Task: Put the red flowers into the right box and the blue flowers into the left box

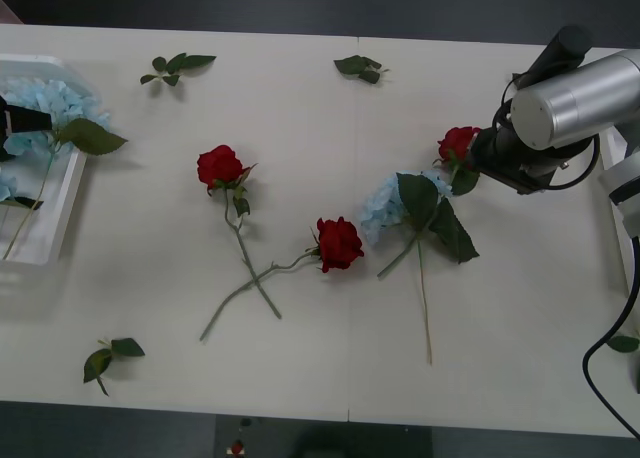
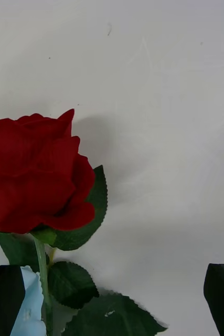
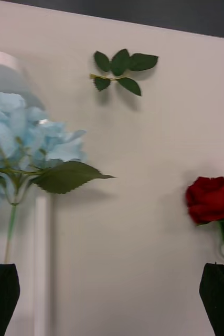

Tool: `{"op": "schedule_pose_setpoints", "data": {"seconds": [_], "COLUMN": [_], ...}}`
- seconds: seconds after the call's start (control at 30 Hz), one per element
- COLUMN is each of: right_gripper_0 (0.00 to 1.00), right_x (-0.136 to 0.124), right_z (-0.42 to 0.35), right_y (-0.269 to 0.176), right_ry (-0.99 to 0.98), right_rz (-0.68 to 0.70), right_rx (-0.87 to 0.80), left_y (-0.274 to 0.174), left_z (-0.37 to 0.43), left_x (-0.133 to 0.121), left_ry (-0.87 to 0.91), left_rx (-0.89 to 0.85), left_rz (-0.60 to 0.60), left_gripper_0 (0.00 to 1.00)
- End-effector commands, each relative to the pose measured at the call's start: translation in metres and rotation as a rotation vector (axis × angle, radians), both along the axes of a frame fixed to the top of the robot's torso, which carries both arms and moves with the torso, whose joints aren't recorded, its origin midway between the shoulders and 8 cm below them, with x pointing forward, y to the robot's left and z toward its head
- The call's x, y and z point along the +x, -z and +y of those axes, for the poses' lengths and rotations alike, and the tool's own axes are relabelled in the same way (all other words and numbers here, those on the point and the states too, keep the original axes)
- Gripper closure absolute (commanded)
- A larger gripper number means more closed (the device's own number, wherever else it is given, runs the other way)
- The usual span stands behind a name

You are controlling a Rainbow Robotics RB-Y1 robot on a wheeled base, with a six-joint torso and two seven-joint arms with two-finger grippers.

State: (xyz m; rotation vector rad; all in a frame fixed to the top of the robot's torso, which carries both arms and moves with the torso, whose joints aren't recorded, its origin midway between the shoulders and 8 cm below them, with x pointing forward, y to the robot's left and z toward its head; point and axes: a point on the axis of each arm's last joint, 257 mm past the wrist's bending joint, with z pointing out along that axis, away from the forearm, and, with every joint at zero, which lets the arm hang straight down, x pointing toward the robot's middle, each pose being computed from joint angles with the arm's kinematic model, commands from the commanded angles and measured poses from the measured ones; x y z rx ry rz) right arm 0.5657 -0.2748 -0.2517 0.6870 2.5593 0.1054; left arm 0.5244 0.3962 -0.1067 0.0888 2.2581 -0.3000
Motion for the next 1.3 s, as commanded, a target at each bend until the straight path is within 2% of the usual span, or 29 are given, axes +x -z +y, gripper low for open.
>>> {"op": "schedule_pose_setpoints", "data": {"seconds": [0.03,0.27,0.7,0.9,0.93,0.97,1.0,1.07,1.13,1.3], "right_gripper_0": [0.0,0.0,0.0,0.0,0.1,0.25,0.54,0.87,1.0,1.0], "right_x": [0.005,0.007,0.007,0.007,0.007,0.006,0.006,0.006,0.006,0.006], "right_z": [0.012,0.025,0.037,0.038,0.038,0.039,0.039,0.04,0.039,0.039], "right_y": [0.006,0.017,0.042,0.045,0.045,0.045,0.046,0.046,0.046,0.046], "right_ry": [-0.048,-0.063,-0.085,-0.082,-0.084,-0.085,-0.085,-0.085,-0.084,-0.077], "right_rz": [-0.016,-0.022,-0.02,-0.018,-0.017,-0.017,-0.016,-0.018,-0.017,-0.018], "right_rx": [-0.027,-0.052,-0.11,-0.11,-0.111,-0.11,-0.113,-0.111,-0.112,-0.108], "left_y": [0.001,0.04,0.11,0.128,0.132,0.135,0.138,0.143,0.148,0.158], "left_z": [-0.045,-0.099,-0.194,-0.211,-0.214,-0.218,-0.22,-0.225,-0.227,-0.227], "left_x": [-0.002,-0.001,0.019,0.037,0.039,0.041,0.044,0.048,0.051,0.054], "left_ry": [0.01,0.026,0.051,0.03,0.023,0.02,0.019,0.02,0.019,0.019], "left_rx": [-0.116,-0.145,-0.066,0.034,0.047,0.053,0.066,0.078,0.094,0.129], "left_rz": [0.016,0.069,0.145,0.104,0.1,0.099,0.099,0.106,0.112,0.129], "left_gripper_0": [0.0,0.0,0.0,0.0,0.0,0.0,0.0,0.0,0.0,0.0]}}
